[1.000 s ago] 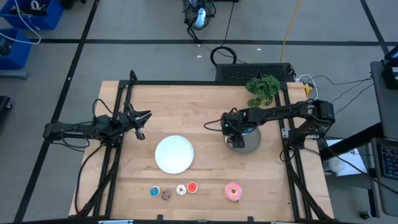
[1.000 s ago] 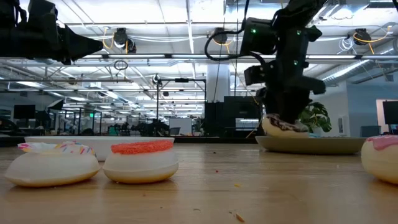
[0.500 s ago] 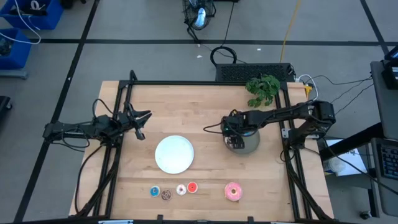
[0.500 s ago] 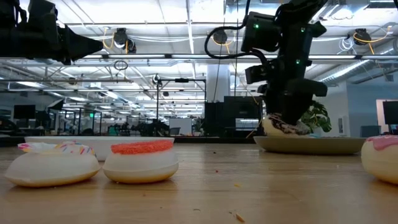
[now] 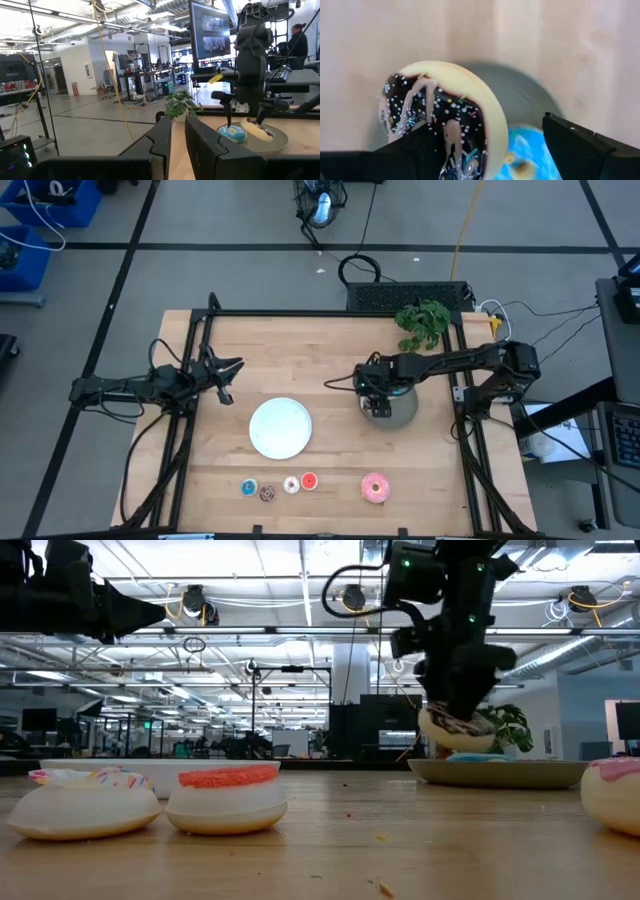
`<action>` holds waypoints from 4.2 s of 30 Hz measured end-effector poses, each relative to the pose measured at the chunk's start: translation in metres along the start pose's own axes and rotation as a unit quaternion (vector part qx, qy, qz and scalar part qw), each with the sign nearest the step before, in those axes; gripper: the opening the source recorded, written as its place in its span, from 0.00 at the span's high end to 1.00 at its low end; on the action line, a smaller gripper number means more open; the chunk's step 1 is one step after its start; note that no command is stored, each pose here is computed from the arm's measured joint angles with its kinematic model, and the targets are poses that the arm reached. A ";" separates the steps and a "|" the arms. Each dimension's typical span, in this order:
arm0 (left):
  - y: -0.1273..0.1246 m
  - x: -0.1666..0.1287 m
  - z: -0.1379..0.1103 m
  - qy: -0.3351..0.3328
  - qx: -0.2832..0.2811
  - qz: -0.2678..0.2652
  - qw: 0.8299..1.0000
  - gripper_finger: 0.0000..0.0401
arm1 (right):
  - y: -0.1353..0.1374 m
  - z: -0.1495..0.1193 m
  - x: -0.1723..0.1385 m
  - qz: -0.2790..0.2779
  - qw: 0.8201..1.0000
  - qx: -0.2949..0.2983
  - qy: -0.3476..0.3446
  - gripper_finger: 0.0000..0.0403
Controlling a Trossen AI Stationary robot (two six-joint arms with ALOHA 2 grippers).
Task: Pick & Place donuts
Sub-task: Put the large black donut on the gray plate, then put the large pink donut on the gray plate
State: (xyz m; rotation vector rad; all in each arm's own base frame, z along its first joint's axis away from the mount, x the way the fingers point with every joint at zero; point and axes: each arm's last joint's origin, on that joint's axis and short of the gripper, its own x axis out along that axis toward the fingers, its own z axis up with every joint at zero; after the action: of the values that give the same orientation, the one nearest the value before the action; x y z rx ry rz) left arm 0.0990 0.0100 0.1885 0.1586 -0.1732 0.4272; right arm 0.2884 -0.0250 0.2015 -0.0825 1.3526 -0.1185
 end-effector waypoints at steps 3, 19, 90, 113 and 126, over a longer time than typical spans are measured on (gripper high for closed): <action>0.000 0.000 0.000 0.000 0.000 0.000 1.000 0.84 | -0.007 0.001 0.001 0.067 0.997 0.039 -0.010 0.26; 0.000 0.000 -0.001 0.006 0.009 0.000 1.000 0.84 | -0.011 -0.004 0.009 0.030 0.999 0.038 0.018 0.26; 0.000 0.000 -0.002 0.009 0.009 0.007 1.000 0.84 | 0.221 0.034 -0.051 0.159 0.985 -0.064 0.030 1.00; 0.002 0.000 0.005 -0.021 0.032 0.015 0.999 0.84 | 0.224 0.005 -0.004 0.116 0.991 -0.035 0.052 0.34; 0.002 0.000 0.005 -0.022 0.055 0.017 0.998 0.84 | 0.216 -0.005 0.024 0.122 0.991 -0.027 0.042 0.32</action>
State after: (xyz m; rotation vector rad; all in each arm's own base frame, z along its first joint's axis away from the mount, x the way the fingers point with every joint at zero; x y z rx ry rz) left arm 0.0974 0.0106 0.1937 0.2732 -0.1969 0.4673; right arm 0.2966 0.1857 0.1492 0.0440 1.4393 0.1226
